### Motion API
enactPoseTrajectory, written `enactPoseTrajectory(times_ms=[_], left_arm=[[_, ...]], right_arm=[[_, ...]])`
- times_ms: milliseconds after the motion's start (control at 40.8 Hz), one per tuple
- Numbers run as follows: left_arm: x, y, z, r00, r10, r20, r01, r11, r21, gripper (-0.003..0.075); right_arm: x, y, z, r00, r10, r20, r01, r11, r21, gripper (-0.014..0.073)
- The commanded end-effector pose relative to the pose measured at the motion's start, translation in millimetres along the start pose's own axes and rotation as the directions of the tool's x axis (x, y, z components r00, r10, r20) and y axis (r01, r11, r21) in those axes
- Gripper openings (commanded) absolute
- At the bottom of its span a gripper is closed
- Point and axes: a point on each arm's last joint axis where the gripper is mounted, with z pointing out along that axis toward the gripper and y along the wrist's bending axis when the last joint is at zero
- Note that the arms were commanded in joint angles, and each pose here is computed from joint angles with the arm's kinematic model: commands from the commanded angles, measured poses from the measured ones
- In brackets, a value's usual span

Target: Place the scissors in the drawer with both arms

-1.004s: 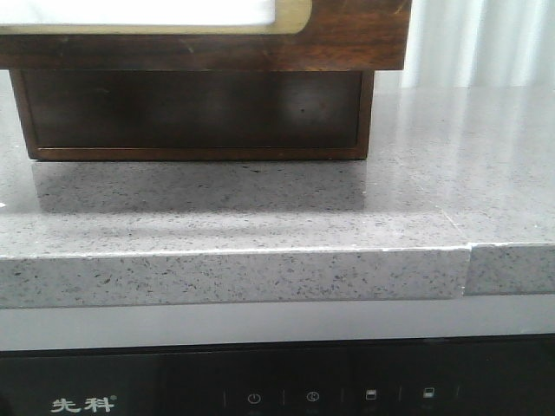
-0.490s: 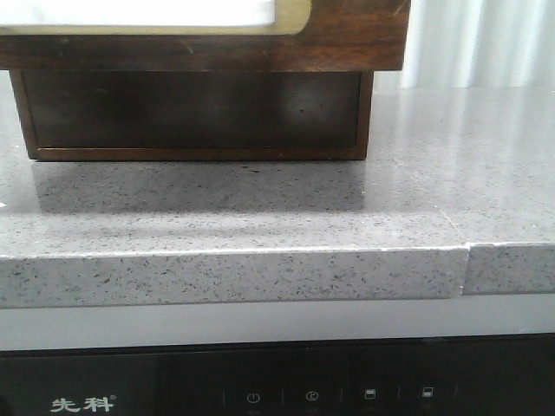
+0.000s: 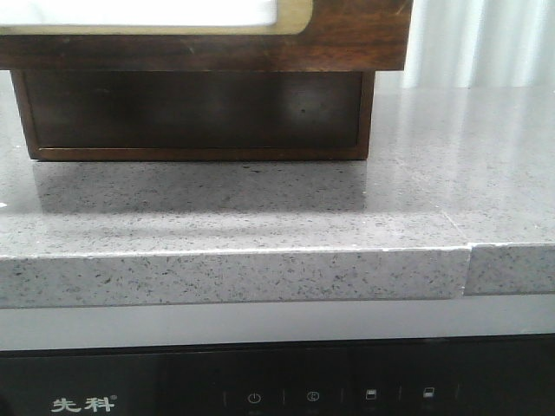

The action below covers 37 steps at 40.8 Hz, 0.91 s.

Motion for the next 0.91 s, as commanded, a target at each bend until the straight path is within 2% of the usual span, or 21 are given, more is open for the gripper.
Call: enactPoseTrajectory(times_ms=[0,294,367,514,735,881], left_arm=[[-1.0,0.2,-1.1,0.996,-0.008,0.083,0.008,1.000,-0.004,-0.0020],[-1.0,0.2,-1.1,0.996,-0.008,0.083,0.008,1.000,-0.004,-0.0020],[-1.0,0.2,-1.1,0.996,-0.008,0.083,0.008,1.000,-0.004,-0.0020],[-1.0,0.2,-1.1,0.996,-0.008,0.083,0.008,1.000,-0.004,-0.0020],[-1.0,0.2,-1.1,0.996,-0.008,0.083,0.008,1.000,-0.004,-0.0020],[-1.0,0.2,-1.1,0.996,-0.008,0.083,0.008,1.000,-0.004,-0.0020]], right_arm=[[-8.4,-1.5,-1.6,0.995,-0.007,0.104,0.005,1.000,0.018,-0.0117],[-9.2,-1.6,-1.7,0.994,-0.008,0.113,0.006,1.000,0.020,-0.0117],[-10.3,-1.3,-1.9,0.991,-0.040,0.124,0.037,0.999,0.021,-0.0117],[-10.8,-0.6,-1.9,0.990,0.053,0.131,-0.053,0.999,0.001,-0.0117],[-10.7,-0.6,-1.9,0.989,0.066,0.130,-0.067,0.998,0.000,-0.0117],[-10.2,-0.9,-1.9,0.986,0.111,0.124,-0.111,0.994,-0.002,-0.0117]])
